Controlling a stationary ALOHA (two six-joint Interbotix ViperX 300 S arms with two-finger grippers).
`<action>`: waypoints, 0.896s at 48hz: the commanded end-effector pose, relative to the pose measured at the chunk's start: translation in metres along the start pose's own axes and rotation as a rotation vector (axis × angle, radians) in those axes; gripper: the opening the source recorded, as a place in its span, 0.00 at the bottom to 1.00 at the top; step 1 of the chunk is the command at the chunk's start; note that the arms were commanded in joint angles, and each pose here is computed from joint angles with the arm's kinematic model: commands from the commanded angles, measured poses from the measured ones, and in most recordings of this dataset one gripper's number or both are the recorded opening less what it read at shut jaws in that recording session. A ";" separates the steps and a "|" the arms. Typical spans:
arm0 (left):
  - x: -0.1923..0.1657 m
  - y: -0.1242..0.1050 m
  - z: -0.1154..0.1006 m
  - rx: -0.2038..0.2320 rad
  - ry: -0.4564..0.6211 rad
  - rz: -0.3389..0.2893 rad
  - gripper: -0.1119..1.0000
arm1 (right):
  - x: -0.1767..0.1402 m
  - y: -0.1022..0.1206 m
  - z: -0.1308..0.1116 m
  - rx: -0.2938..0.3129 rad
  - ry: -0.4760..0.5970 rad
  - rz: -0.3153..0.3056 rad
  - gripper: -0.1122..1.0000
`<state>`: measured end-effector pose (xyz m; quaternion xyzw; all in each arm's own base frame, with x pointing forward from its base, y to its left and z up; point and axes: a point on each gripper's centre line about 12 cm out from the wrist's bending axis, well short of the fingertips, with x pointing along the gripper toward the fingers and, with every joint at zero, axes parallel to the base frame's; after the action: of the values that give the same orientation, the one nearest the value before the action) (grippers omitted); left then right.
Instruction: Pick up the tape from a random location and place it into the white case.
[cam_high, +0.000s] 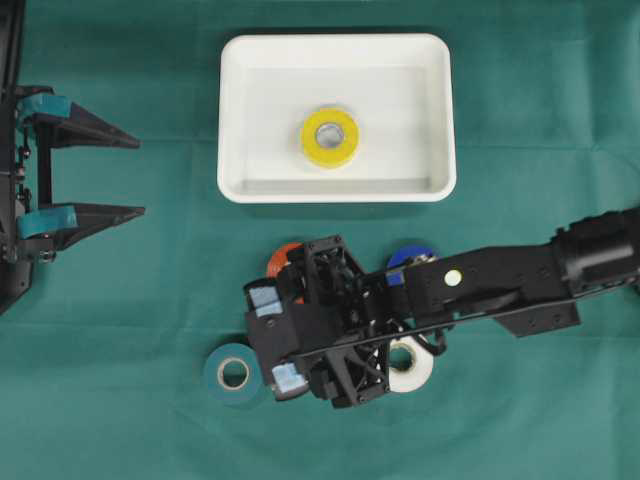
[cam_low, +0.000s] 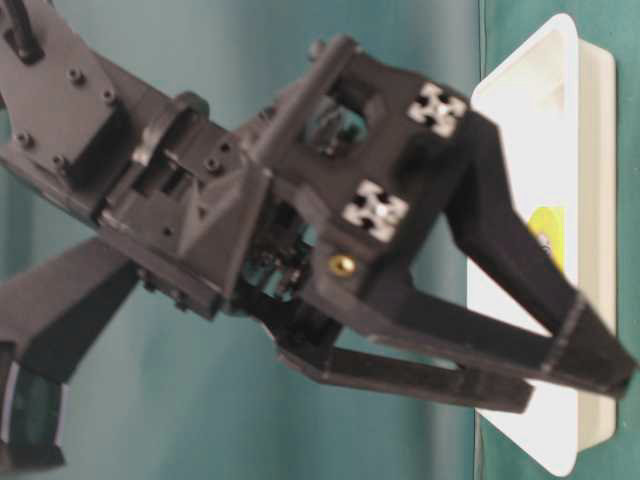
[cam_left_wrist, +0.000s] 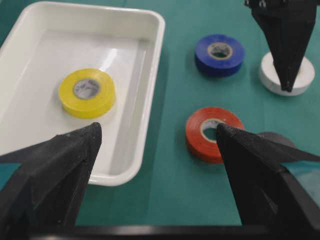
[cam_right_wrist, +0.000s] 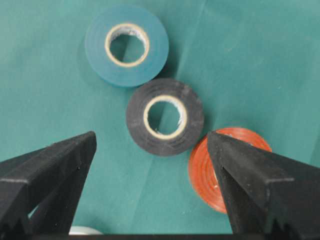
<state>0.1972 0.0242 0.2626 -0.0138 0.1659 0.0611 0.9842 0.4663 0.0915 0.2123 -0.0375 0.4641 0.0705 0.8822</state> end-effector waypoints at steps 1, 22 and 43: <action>0.001 0.000 0.005 -0.001 -0.014 -0.002 0.96 | -0.013 0.001 0.014 0.004 -0.041 0.003 0.91; 0.001 0.000 0.005 -0.003 -0.014 -0.002 0.96 | -0.013 0.001 0.014 0.003 -0.044 0.002 0.91; 0.001 0.000 0.005 -0.003 -0.014 -0.002 0.96 | -0.012 0.002 0.015 0.002 -0.057 0.003 0.91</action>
<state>0.1972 0.0242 0.2635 -0.0137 0.1644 0.0611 0.9844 0.4684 0.0919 0.2139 -0.0364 0.4601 0.0705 0.8843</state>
